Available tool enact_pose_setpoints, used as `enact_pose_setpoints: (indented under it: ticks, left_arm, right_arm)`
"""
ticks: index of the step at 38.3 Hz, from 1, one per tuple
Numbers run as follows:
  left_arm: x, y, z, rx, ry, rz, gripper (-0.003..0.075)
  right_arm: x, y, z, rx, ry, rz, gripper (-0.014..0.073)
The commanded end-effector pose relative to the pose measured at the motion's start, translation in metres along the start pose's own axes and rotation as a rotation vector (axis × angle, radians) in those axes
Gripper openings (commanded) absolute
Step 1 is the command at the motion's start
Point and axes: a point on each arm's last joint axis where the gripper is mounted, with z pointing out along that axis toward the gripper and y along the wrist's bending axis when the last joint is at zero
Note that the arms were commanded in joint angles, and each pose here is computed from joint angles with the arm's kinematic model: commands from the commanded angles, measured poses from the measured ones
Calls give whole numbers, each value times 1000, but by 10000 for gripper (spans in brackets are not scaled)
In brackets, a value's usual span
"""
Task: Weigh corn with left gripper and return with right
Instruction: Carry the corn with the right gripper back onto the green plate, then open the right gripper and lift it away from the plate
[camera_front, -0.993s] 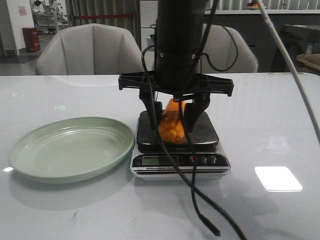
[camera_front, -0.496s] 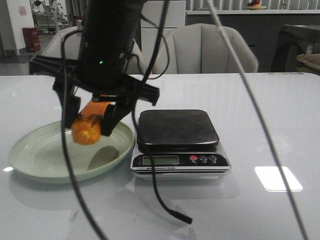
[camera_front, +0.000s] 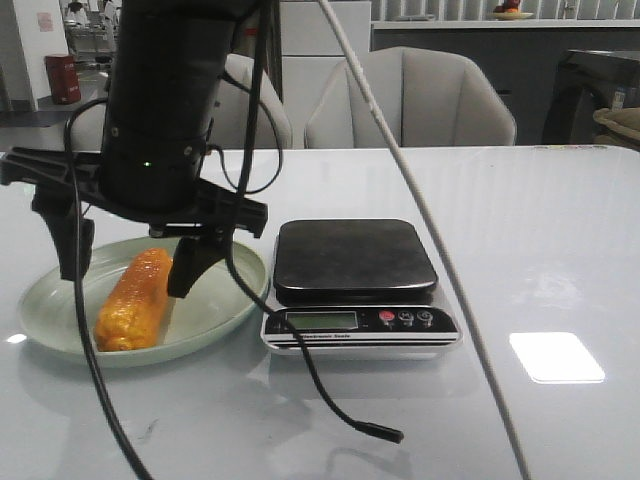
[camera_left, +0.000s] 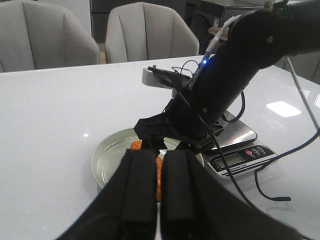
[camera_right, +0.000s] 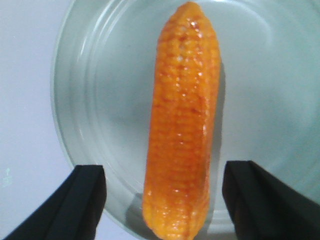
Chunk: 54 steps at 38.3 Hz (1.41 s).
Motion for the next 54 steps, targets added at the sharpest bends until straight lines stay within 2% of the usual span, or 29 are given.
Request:
enact_pose_setpoints:
  ticks: [1, 7, 11, 18, 23, 34, 45, 54]
  left_arm:
    - [-13, -2, -2, 20, -84, 0, 143]
    - [-13, -2, -2, 20, -84, 0, 143]
    - [-13, -2, -2, 20, -84, 0, 143]
    - [-13, -2, -2, 20, -84, 0, 143]
    - [-13, -2, -2, 20, -84, 0, 143]
    - [-13, -2, -2, 20, -84, 0, 143]
    - [-13, -2, -2, 20, -84, 0, 143]
    - [-13, -2, -2, 20, -84, 0, 143]
  right_arm:
    - [-26, 10, -67, -78, -126, -73, 589]
    - [-34, -6, -102, -34, -91, -247, 589]
    - [-40, -23, -129, -4, -60, -314, 589]
    - [-42, -65, -172, 46, -79, -355, 586]
    - [-26, -94, -195, 56, -134, -349, 586]
    - [39, -137, -230, 27, -295, -330, 586]
    - [112, -174, -265, -34, -517, -354, 586]
    - [175, -207, -285, -87, -774, -432, 585]
